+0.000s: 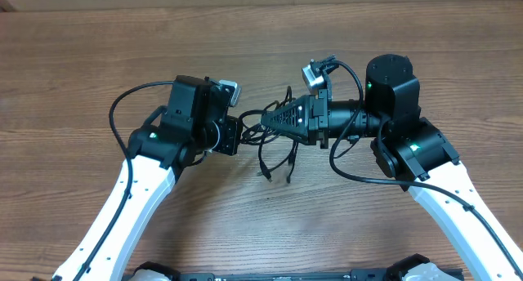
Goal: Untangle cables
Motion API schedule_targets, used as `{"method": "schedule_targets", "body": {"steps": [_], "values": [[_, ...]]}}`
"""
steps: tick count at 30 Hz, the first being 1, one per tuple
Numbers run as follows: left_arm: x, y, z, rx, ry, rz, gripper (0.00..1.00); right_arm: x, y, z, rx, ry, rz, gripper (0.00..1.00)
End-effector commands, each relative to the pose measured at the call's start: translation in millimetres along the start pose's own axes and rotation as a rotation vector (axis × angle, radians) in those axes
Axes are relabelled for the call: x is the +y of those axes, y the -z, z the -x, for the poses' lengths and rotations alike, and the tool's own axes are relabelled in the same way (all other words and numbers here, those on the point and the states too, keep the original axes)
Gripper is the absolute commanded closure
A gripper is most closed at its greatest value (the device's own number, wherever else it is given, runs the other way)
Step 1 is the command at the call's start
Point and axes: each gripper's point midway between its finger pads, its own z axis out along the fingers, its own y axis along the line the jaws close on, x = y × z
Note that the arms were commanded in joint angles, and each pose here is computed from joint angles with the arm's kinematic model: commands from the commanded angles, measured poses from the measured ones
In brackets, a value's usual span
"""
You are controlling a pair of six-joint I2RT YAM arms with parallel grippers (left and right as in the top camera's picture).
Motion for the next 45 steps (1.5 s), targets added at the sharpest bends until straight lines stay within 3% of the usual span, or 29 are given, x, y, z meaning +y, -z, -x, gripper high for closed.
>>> {"method": "schedule_targets", "body": {"steps": [1,14,16,23,30,34,35,37,39,41,45], "values": [[8.9,-8.7,3.6,0.005,0.049,0.03,0.96,15.1,1.7,-16.5,0.084,0.035,0.049,0.96],[8.9,-5.5,42.2,-0.149,0.132,0.006,0.96,18.3,3.0,-26.3,0.14,0.065,0.071,0.96],[10.2,-1.6,45.5,-0.153,0.238,-0.05,0.96,16.5,2.9,-26.9,0.141,0.082,0.067,0.96],[22.6,31.5,87.2,-0.292,0.348,-0.276,0.96,4.8,2.8,-30.5,0.149,0.091,0.038,0.96],[3.3,45.3,82.2,-0.252,0.303,-0.45,0.96,-13.2,2.0,-22.8,0.09,0.091,-0.033,0.96],[-31.0,61.6,70.0,-0.245,0.043,-0.641,0.96,-31.1,3.2,-21.5,0.063,0.072,-0.102,0.96],[-36.3,64.6,66.2,-0.24,0.009,-0.676,0.83,-36.7,3.8,-20.2,0.05,0.062,-0.126,0.96],[-39.3,65.5,60.7,-0.226,-0.008,-0.696,0.49,-50.9,5.9,-16.6,0.013,0.027,-0.19,0.96],[-34.8,60.9,57.1,-0.212,0.006,-0.664,0.3,-60.4,8.1,-14.4,-0.013,-0.002,-0.234,0.96],[-26.5,54.2,54.9,-0.199,0.036,-0.607,0.19,-65.8,9.5,-14.2,-0.023,-0.021,-0.258,0.96],[-25.0,52.2,51.2,-0.18,0.056,-0.598,0.14,-65.9,9.5,-13.9,-0.025,-0.021,-0.259,0.96]]}}
